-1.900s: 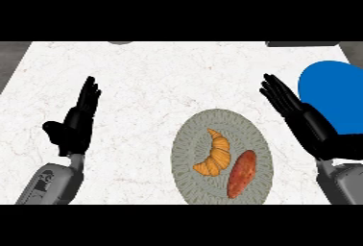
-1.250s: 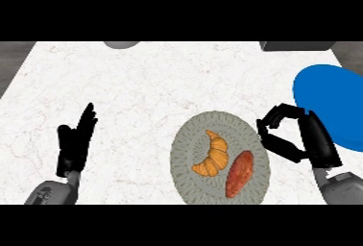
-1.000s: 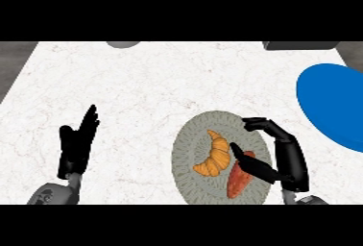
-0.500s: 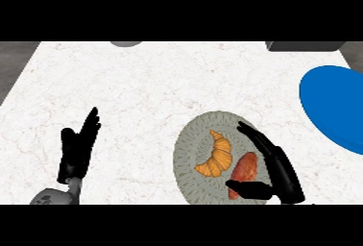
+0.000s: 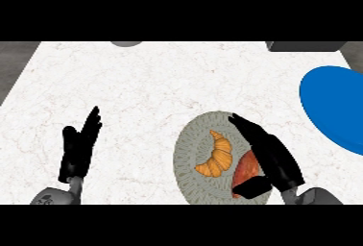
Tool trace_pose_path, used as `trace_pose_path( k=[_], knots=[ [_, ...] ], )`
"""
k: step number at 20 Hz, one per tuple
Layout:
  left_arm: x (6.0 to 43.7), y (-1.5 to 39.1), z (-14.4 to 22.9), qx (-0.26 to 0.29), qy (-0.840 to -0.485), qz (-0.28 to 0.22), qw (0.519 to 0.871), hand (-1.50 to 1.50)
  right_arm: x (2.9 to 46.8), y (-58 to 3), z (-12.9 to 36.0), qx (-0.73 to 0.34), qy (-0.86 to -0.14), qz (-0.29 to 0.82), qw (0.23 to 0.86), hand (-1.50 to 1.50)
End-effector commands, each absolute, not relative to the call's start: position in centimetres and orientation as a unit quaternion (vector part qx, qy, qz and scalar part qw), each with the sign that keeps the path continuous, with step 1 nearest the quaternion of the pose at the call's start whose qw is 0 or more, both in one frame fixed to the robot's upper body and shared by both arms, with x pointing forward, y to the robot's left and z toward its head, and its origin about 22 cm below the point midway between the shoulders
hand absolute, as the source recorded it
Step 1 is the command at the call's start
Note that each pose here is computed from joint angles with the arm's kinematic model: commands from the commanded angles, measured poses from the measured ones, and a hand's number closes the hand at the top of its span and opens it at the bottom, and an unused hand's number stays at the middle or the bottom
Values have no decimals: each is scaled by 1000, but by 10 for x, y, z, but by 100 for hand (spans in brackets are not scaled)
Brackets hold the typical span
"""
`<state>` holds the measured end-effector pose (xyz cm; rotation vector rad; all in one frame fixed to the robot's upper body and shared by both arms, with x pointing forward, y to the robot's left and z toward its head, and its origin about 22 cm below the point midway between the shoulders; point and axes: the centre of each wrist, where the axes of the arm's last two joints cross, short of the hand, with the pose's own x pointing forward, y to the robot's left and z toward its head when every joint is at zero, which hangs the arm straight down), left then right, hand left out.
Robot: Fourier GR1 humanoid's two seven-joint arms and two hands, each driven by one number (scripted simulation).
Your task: Pick the croissant from the placemat and place it in the plate
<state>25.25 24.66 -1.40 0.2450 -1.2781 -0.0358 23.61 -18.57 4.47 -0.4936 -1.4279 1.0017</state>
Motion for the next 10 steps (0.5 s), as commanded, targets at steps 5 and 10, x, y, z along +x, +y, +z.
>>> trace_pose_path(
  k=[5,10],
  knots=[
    [252,250,0,114,-598,-17,793,0,255,-157,67,-196,-518,513,656,-150],
    [248,256,-14,112,-595,-19,796,0,252,-165,50,-190,-503,513,669,-150]
  ],
)
